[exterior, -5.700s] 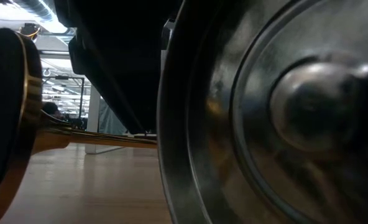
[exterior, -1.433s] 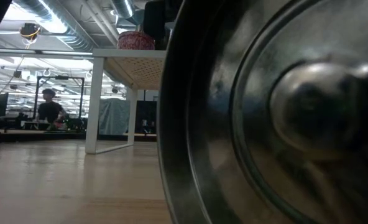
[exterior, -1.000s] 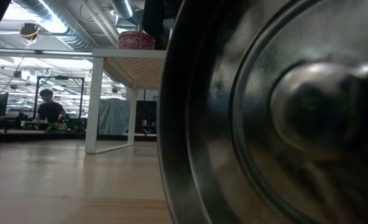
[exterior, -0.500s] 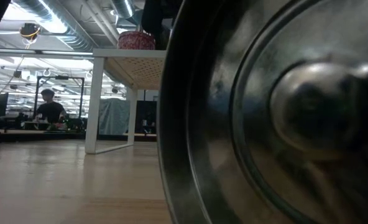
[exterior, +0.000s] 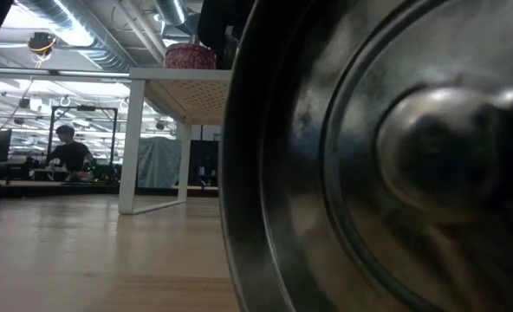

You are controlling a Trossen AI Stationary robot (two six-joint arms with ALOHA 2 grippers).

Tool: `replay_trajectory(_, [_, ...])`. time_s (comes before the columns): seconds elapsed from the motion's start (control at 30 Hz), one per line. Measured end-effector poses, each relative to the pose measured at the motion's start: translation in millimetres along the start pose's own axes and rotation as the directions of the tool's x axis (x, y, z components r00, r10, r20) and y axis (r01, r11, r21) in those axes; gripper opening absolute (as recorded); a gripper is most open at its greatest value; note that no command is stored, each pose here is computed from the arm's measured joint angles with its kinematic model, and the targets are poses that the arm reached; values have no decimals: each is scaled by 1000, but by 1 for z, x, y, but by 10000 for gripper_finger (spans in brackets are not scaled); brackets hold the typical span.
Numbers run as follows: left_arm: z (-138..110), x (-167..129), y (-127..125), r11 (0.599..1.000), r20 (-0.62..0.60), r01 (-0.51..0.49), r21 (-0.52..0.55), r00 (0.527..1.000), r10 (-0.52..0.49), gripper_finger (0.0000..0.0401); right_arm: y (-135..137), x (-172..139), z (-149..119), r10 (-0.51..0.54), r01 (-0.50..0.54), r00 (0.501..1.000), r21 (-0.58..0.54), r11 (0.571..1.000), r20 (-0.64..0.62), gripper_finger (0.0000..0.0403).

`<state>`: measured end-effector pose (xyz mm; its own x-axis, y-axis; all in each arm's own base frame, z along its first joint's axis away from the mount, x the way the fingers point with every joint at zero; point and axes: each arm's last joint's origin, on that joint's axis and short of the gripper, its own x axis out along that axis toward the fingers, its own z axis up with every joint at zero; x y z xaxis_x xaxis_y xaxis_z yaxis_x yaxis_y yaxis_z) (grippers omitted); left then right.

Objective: Pick & Place candle stick holders
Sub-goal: Put the gold candle holder on the shelf

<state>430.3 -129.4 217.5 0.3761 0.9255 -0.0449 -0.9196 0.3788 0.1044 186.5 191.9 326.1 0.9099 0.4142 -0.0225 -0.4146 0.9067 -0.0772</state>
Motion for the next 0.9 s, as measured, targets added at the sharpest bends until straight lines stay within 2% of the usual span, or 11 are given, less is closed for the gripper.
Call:
replay_trajectory(0.17, [0,-9,0,1000,23,2,15,1000,-2,162,0,0,0,0,0,1000,0,1000,0,5])
replay_trajectory(0.33, [1,-20,0,999,43,12,41,999,-13,182,0,0,0,0,0,1000,0,1000,0,5])
replay_trajectory(0.9, [0,-59,-1,995,55,94,44,994,-96,187,0,0,0,0,0,1000,0,1000,0,5])
